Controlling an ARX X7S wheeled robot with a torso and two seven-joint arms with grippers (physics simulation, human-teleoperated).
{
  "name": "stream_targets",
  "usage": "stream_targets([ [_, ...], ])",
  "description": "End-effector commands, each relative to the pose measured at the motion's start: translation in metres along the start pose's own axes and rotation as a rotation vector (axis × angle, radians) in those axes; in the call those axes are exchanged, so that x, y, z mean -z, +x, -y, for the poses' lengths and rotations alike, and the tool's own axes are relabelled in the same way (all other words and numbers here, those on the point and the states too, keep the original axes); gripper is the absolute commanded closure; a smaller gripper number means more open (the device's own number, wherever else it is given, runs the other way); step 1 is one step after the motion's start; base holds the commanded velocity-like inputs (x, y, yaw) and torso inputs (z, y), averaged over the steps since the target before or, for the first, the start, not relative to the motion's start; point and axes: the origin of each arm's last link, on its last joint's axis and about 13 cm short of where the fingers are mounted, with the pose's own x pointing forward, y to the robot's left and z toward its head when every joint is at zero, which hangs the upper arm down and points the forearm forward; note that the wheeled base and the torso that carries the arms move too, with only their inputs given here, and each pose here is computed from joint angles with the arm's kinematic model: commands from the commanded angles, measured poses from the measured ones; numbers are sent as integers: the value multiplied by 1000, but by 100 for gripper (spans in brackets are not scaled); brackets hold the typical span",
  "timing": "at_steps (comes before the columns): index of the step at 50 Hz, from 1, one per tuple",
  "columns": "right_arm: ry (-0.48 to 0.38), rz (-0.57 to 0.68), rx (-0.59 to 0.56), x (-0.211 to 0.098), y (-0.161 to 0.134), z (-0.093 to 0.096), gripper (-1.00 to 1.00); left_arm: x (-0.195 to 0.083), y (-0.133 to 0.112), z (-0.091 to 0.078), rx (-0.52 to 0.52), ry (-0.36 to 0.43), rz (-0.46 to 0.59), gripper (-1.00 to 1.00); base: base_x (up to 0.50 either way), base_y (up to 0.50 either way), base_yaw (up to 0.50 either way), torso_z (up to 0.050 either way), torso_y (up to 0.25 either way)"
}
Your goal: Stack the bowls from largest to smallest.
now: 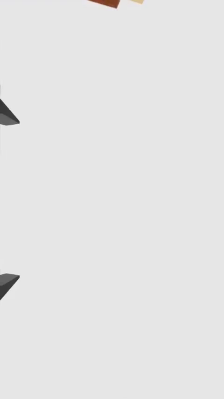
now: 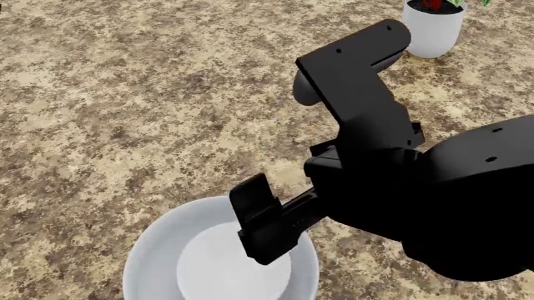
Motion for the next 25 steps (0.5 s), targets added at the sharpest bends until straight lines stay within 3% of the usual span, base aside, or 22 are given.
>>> stream_targets([
  [1,4,27,91,-7,-31,-3,-100,3,2,-3,-21,2,-3,-100,0,0,0,0,0],
  [14,34,-19,215,-3,-59,1,-100,3,4,-3,-38,36,9,-100,0,0,0,0,0],
  [25,32,-105,297,1,-89,-5,-100,7,5,-1,-33,18,1,-100,0,0,0,0,0],
])
